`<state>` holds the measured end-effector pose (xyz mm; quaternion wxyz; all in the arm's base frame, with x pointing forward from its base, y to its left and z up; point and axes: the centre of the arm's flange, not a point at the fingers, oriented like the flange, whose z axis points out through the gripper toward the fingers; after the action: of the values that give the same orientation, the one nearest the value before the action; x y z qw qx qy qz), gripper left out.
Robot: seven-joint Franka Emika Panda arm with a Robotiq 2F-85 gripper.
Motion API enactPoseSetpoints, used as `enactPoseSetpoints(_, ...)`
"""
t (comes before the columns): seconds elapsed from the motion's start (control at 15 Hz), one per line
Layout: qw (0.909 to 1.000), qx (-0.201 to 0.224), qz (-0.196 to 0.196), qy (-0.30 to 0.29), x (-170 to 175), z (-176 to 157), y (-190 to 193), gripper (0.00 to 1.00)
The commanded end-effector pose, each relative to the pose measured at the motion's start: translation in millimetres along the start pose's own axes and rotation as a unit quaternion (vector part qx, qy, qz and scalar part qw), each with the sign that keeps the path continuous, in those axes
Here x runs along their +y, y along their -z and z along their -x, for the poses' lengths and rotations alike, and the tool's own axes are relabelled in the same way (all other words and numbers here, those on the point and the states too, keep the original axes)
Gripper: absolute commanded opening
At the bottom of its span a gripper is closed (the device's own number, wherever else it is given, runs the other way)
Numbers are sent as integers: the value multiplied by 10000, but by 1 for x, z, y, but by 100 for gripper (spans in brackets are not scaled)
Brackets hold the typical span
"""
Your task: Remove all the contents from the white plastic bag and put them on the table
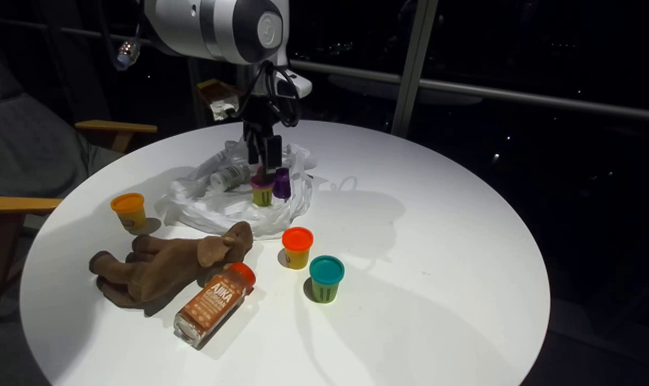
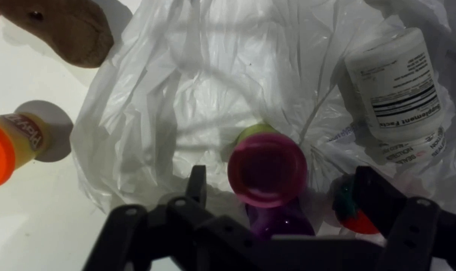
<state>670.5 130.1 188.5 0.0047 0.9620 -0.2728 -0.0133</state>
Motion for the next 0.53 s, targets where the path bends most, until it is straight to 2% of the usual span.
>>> enactPoseSetpoints(0.0, 9999, -150, 43, 15, -6, -19, -4, 100)
enactPoseSetpoints(0.27, 9995, -288, 107, -48, -3, -24, -14, 100)
enactPoseSetpoints(0.4, 9993, -350, 87, -49, -3, -25, -16, 72)
enactPoseSetpoints(0.47, 9992, -382, 65, -45, -3, -25, -17, 66)
